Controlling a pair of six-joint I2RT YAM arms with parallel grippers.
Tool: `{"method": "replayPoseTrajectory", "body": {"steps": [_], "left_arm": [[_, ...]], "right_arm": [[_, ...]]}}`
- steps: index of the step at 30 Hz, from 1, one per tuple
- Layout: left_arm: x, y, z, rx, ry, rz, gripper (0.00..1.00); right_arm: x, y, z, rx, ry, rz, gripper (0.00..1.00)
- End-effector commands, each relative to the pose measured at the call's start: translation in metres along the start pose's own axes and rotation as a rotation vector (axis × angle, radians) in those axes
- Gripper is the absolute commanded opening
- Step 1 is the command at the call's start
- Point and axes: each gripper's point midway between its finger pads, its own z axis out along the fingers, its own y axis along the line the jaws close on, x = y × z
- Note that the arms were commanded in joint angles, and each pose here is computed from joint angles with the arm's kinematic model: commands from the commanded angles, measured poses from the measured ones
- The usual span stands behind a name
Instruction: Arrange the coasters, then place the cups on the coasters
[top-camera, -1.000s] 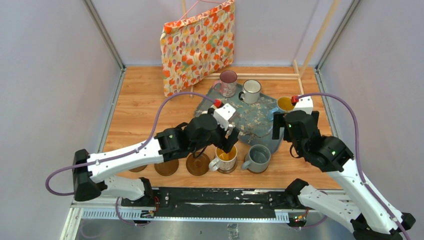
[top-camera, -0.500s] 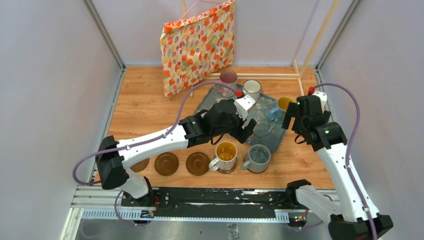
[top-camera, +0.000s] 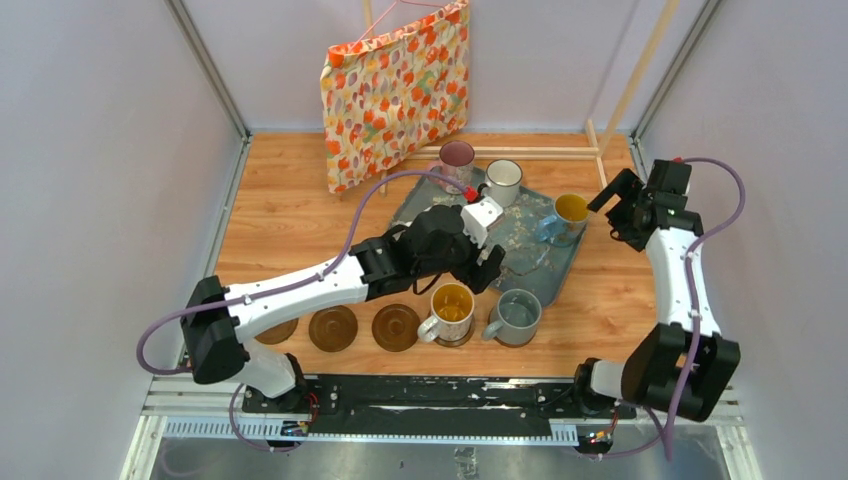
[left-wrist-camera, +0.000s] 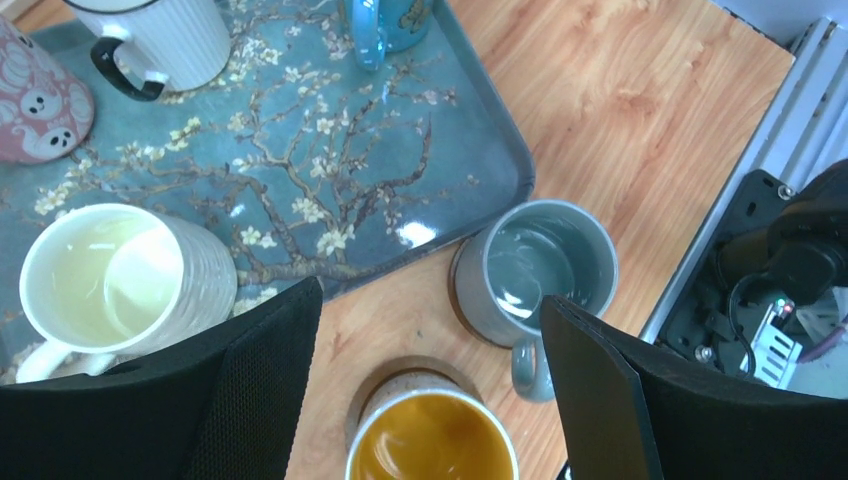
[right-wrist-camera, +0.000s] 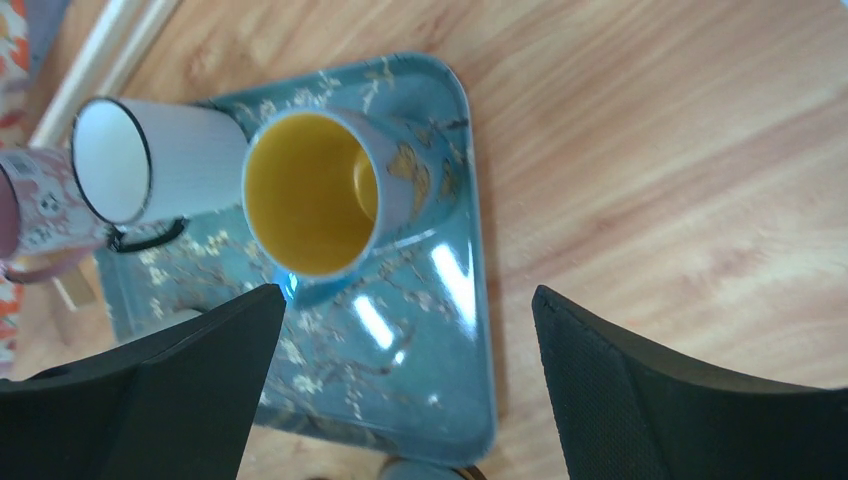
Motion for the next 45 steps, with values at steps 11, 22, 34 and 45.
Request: {"method": "replayPoseTrajectory", "body": {"steps": [11, 22, 34, 45], "left_arm": [[0.002, 0.005, -0.035, 0.001, -0.051, -0.012, 0.85], [-0.003, 0.007, -0.036, -0.007, -0.054, 0.005, 0.85], [-0.005, 0.021, -0.022, -0.038, -0.029, 0.071, 0.85], [0.009, 0.055, 0.027, -0.111, 0.026, 0.095, 0.85]], "right_arm": [[-0.034, 0.042, 0.081, -0.186, 0.064, 0.171, 1.0], [0.002, 0.061, 0.109, -0.24, 0.177, 0.113, 0.99], [0.06, 0.105, 0.096, -0.268, 0.259, 0.051, 0.99], [0.105, 0.135, 0.07, -0.296, 0.282, 0.074, 0.99]]}}
